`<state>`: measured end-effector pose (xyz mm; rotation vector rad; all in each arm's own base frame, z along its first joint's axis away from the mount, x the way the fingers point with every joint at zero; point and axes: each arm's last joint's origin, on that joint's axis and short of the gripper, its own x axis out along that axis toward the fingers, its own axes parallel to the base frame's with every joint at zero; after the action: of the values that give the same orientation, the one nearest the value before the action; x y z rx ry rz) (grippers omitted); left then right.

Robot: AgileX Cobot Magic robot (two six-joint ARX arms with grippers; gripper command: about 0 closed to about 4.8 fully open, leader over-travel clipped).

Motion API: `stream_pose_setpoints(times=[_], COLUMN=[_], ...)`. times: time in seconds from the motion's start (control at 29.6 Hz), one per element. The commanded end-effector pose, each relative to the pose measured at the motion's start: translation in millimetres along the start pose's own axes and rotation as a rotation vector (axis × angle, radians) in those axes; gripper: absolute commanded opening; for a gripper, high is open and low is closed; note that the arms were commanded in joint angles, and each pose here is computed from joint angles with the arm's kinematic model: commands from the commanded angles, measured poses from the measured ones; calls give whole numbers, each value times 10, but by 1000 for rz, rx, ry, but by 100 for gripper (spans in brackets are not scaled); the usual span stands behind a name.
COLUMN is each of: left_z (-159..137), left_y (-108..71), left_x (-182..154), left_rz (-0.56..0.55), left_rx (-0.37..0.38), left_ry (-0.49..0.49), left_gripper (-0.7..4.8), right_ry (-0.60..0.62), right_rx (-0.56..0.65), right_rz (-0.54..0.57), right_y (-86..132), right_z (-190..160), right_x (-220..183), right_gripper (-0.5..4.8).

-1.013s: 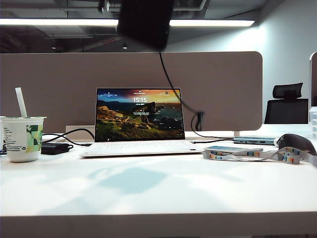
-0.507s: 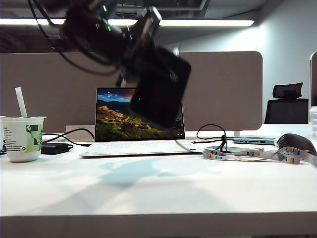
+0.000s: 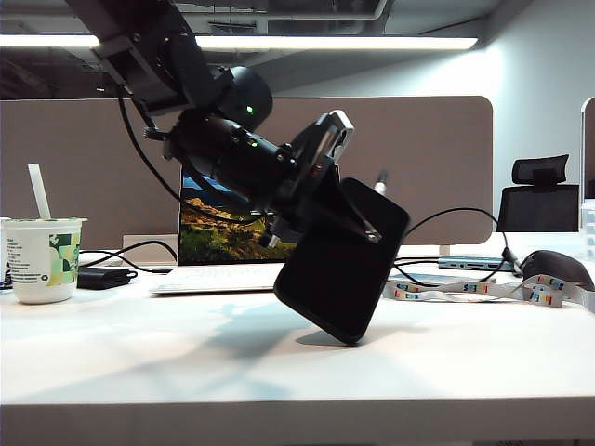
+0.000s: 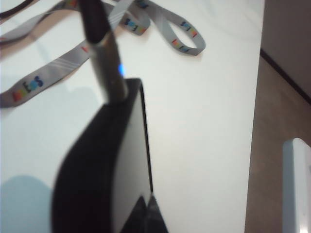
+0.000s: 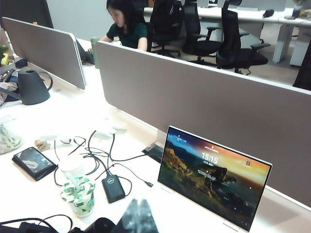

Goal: Pick up the black phone, pick up the charger plug, insert the charger plug into the phone's charging port, and finally place the connected phone back on the desk.

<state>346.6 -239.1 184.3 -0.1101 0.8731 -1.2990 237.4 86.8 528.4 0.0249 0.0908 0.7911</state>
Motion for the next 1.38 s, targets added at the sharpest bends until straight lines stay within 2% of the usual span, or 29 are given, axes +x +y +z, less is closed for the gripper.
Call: stream_pose_setpoints(times=[0.03, 0.2, 0.51, 0.54, 0.57, 0.68, 0.84, 0.88, 1.01, 1.15, 1.25, 1.32, 1.38], left_z=[-19, -110, -136, -136, -136, -136, -134, -136, -135, -130, -120, -99, -75], left_y=[39, 145, 217, 220, 223, 224, 223, 225, 229, 224, 222, 208, 178], left_x=[102, 208, 225, 224, 223, 223, 222, 223, 219, 215, 189, 146, 102], left_rz=[-6, 72, 238, 248, 258, 261, 263, 266, 280, 280, 287, 319, 355], left_rx=[-14, -87, -94, -94, -94, -94, -93, -94, -93, -92, -94, -93, -82], left_ry=[-1, 25, 29, 29, 29, 29, 28, 29, 28, 27, 24, 22, 22], left_gripper=[-6, -6, -2, 10, 51, 123, 130, 152, 300, 325, 407, 442, 453], right_ry=[1, 3, 4, 4, 4, 4, 4, 4, 5, 5, 5, 5, 5], right_rx=[1, 2, 3, 3, 3, 3, 3, 3, 3, 3, 3, 3, 3], right_rz=[-2, -1, -1, -1, -1, -1, -1, -1, -1, -1, -2, -2, -3], right_y=[13, 13, 13, 13, 13, 13, 13, 13, 13, 13, 12, 12, 12], right_z=[8, 6, 5, 5, 5, 5, 5, 5, 4, 4, 4, 4, 4], right_x=[-24, -24, -24, -24, -24, -24, -24, -24, -24, -24, -24, -24, -24], right_gripper=[-5, -5, -5, -5, -5, -5, -5, -5, -5, -6, -5, -5, -5])
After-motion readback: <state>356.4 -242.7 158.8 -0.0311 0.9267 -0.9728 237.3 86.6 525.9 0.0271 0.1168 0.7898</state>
